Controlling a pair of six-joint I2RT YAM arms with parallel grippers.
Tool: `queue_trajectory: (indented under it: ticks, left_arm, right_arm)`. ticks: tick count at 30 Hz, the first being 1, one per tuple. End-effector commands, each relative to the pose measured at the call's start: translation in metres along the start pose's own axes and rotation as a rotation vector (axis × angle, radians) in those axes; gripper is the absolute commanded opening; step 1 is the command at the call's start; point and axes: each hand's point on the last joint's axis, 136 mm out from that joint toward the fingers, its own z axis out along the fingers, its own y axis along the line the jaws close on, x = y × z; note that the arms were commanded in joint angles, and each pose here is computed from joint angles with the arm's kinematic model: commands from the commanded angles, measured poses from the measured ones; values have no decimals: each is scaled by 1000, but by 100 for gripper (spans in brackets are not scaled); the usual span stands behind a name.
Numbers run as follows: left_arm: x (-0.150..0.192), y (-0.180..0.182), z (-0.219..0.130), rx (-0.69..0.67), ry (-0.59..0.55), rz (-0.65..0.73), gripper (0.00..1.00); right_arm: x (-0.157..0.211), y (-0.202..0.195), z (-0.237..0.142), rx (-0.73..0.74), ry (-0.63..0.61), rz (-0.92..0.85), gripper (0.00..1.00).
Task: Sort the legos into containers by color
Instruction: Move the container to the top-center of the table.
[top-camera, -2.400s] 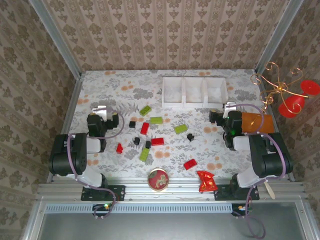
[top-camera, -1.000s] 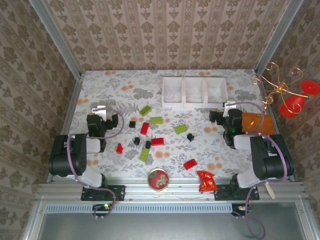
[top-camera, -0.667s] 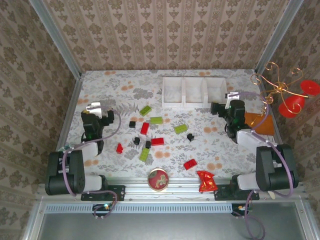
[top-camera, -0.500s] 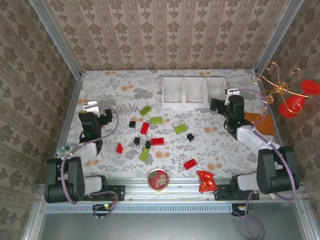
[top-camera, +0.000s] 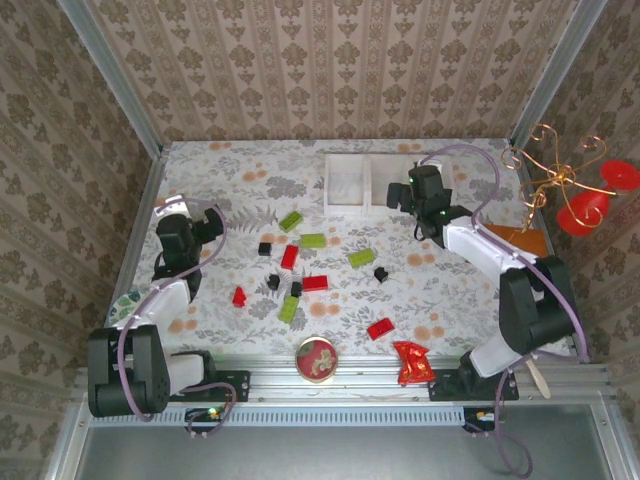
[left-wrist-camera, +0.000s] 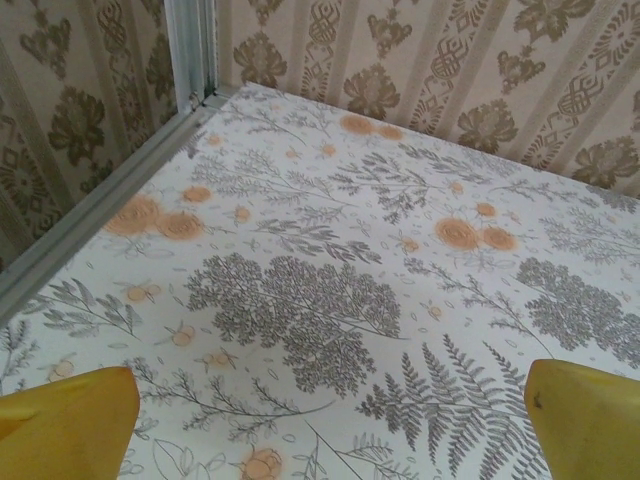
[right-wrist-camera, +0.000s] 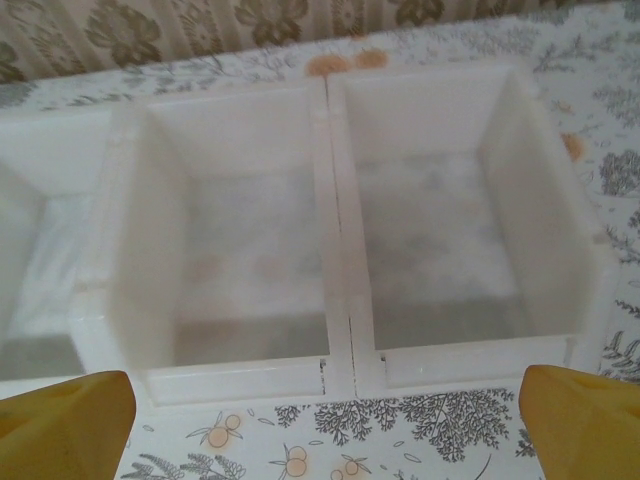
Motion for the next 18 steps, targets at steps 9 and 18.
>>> queue_trajectory:
  ticks: [9,18]
  left_arm:
    - [-11,-14,3,63,24,-64,100]
    - [-10,-19,8,85,42,-74,100]
  right_arm:
    - [21,-8,51,172,187,29,84]
    - [35,3,83,138,266,18,68]
